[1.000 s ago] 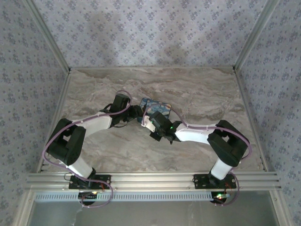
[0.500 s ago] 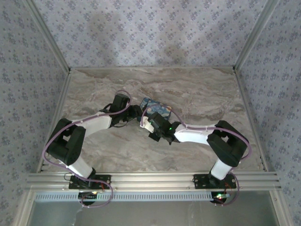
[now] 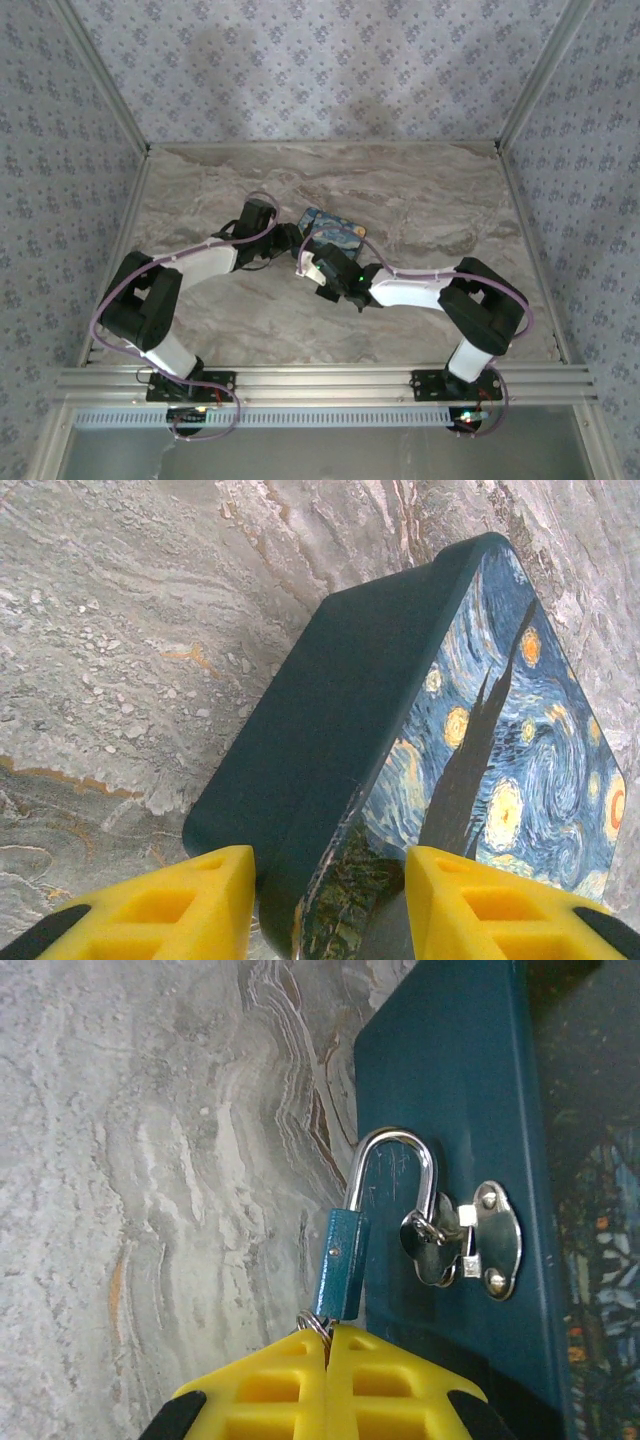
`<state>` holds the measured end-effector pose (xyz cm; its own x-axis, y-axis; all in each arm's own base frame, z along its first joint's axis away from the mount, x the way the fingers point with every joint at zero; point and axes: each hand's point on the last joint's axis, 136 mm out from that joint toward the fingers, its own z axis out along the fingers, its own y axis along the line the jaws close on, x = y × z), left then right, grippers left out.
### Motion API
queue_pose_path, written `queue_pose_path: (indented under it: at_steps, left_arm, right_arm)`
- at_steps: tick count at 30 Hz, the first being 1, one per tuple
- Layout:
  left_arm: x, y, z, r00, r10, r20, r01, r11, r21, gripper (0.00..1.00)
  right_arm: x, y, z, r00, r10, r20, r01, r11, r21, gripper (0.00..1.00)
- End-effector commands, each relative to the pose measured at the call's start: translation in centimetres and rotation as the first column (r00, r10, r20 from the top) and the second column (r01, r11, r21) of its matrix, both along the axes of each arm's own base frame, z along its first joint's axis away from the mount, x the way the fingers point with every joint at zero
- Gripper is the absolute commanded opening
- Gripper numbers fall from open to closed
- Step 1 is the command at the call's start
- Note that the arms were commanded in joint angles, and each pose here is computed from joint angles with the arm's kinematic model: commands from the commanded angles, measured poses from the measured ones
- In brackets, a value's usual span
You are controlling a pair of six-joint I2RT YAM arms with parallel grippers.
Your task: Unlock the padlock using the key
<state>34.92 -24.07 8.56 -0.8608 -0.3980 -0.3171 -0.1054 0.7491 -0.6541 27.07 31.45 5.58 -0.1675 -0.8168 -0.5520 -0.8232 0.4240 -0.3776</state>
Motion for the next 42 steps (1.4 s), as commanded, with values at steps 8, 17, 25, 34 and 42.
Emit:
queue_pose_path:
  at_steps: [8,17,25,34,42]
  left_arm:
    - [-0.4,-0.4,-0.1,1.000,-0.020,-0.023,0.019,1.000,-0.019,0.42]
    - [-0.3,-0.6,-0.2,0.999,-0.024,-0.026,0.023,0.999,-0.031,0.42]
    - [-0.6,-0.8,-0.6,0.999,-0.023,-0.037,0.021,0.998,-0.055,0.38]
    - [-0.6,-0.5,-0.5,0.999,-0.016,-0.033,0.015,0.999,-0.051,0.37]
    - [-0.8,-0.6,-0.7,0.999,-0.012,-0.037,0.009,0.998,-0.065,0.37]
  right_arm:
    - [0.3,2.0,1.3,0.994,0.060,0.095,-0.059,0.998,-0.023,0.00]
    - [0.4,1.1,0.2,0.993,0.033,0.111,-0.027,0.998,-0.059,0.00]
    - [1.7,3.7,2.1,0.989,0.050,0.141,-0.051,0.999,0.005,0.00]
    - [0.6,2.4,2.4,0.996,-0.055,0.072,0.045,0.990,0.131,0.00]
    - [-1.0,0.1,-0.6,0.982,-0.183,-0.037,0.186,0.975,0.122,0.00]
